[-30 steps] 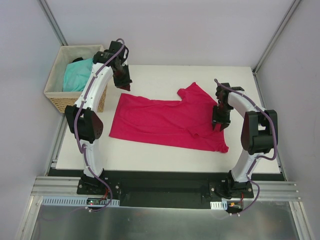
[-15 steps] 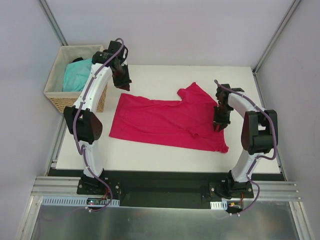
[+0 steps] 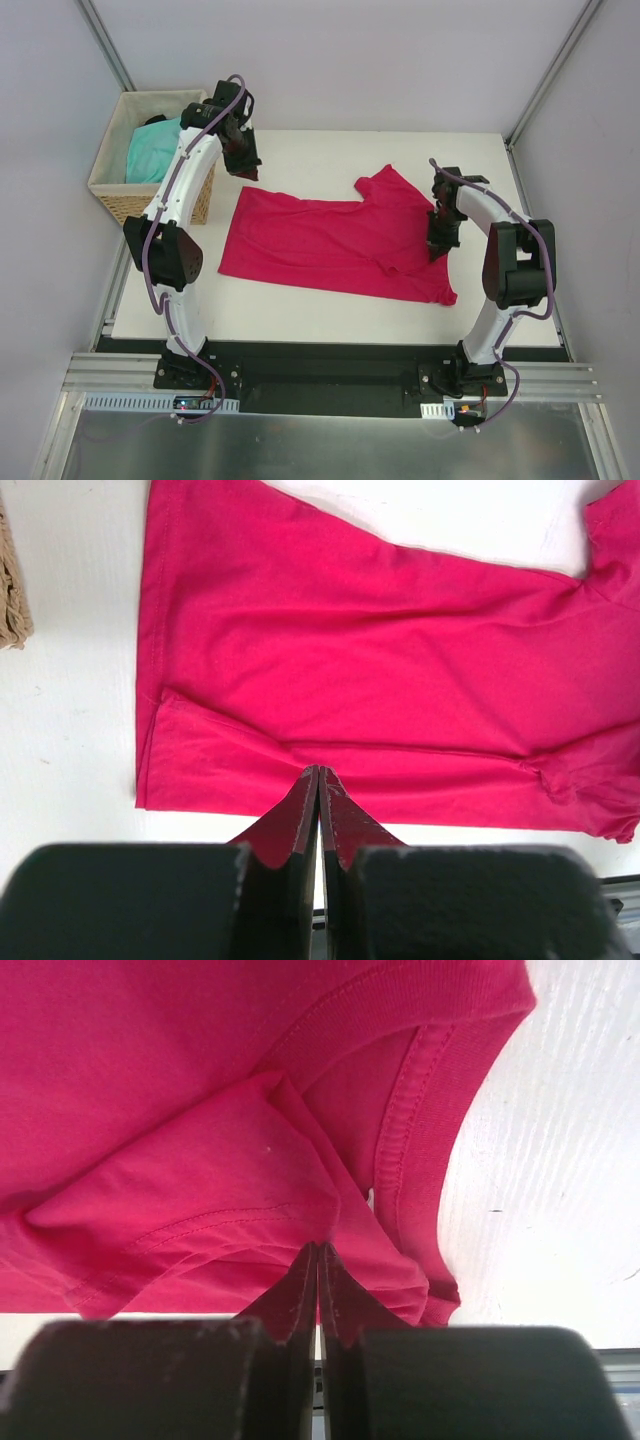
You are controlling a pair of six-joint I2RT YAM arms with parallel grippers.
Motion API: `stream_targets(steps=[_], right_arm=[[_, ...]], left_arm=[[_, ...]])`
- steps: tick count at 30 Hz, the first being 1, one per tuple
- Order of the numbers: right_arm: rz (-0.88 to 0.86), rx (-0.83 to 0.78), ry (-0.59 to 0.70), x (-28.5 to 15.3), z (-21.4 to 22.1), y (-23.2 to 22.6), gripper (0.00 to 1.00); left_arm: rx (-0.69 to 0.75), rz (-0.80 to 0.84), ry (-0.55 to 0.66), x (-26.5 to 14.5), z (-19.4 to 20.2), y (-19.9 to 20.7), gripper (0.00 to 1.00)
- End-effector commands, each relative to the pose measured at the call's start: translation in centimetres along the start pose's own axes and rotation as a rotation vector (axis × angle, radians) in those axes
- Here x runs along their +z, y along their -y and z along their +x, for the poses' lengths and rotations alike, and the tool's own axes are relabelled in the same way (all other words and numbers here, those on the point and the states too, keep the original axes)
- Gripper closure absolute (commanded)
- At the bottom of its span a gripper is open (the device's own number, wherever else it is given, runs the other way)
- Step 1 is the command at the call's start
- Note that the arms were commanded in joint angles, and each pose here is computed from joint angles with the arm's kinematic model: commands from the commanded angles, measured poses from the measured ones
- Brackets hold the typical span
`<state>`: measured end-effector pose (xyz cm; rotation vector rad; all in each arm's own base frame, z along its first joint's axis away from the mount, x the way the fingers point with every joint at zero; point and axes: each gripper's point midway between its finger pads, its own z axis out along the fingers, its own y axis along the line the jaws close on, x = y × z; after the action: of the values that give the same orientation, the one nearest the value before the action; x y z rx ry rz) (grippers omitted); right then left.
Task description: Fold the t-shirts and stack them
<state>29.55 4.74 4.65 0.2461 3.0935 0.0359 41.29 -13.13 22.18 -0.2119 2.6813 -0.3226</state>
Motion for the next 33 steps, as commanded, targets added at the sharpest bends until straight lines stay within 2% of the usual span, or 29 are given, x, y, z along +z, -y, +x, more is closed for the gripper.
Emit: stream_targets(steps=[1,11,23,33], right_arm=[[-0.031,0.011,0.056,-1.5,-2.1,-0.6,0.99],[-0.057,0.054,0.122,-2.5,-6.2,-1.7,0.99],[-0.141,0.076,0.099,-1.1,-9.5,-4.1,0.99],[-0.225,0.081,0.136,-0.8,-13.5,-6.5,0.99]], left_arm=[[-0.008,-0.009,0.018,-1.7,0.3,-0.2,1.0],[-0.009,-0.002,0.02,-1.8,0.2,0.0,1.0],[-0.021,-0.001,0.001,-1.4,0.5,0.1,1.0],[-0.03,0.007,-0.015,-0.8,0.4,0.3,1.0]])
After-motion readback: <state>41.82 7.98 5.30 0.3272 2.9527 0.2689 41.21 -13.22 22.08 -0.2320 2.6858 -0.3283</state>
